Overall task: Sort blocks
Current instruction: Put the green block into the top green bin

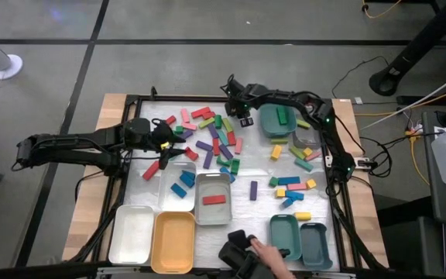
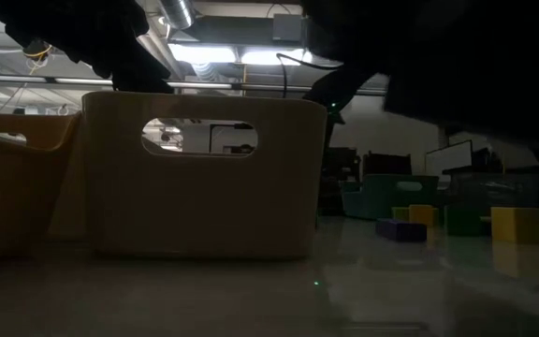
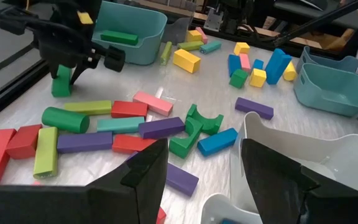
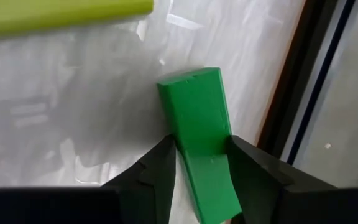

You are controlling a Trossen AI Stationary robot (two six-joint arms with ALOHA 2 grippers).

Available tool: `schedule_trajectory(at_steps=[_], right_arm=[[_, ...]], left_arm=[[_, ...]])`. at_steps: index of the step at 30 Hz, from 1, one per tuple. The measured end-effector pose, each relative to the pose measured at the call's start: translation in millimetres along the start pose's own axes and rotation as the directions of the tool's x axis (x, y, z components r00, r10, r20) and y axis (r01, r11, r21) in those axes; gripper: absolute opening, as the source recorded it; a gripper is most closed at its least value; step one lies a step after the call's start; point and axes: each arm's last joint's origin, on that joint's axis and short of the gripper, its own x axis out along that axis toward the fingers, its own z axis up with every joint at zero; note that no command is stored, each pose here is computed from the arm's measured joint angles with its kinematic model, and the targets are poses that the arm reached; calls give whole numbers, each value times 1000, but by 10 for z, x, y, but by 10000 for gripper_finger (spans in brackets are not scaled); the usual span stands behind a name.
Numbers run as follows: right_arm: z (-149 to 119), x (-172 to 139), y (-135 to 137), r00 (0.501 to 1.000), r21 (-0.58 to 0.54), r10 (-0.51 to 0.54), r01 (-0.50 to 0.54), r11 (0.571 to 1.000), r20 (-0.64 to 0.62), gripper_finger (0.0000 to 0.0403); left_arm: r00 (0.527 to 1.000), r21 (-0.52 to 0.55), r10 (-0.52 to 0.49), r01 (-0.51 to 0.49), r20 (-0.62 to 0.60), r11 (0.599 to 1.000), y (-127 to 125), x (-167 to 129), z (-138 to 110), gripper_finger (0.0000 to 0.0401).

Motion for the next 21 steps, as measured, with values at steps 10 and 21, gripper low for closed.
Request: schedule_trajectory(at_steps=[10, 21], right_arm=[[77, 4, 39, 998, -32, -56, 55, 998, -34, 143], [100, 10, 2, 995, 7, -101, 101, 995, -17, 143]], left_arm=[[1000, 0, 0, 0, 0, 1000, 0, 0, 0, 194], [1000, 0, 0, 0, 0, 1000, 0, 0, 0, 194]])
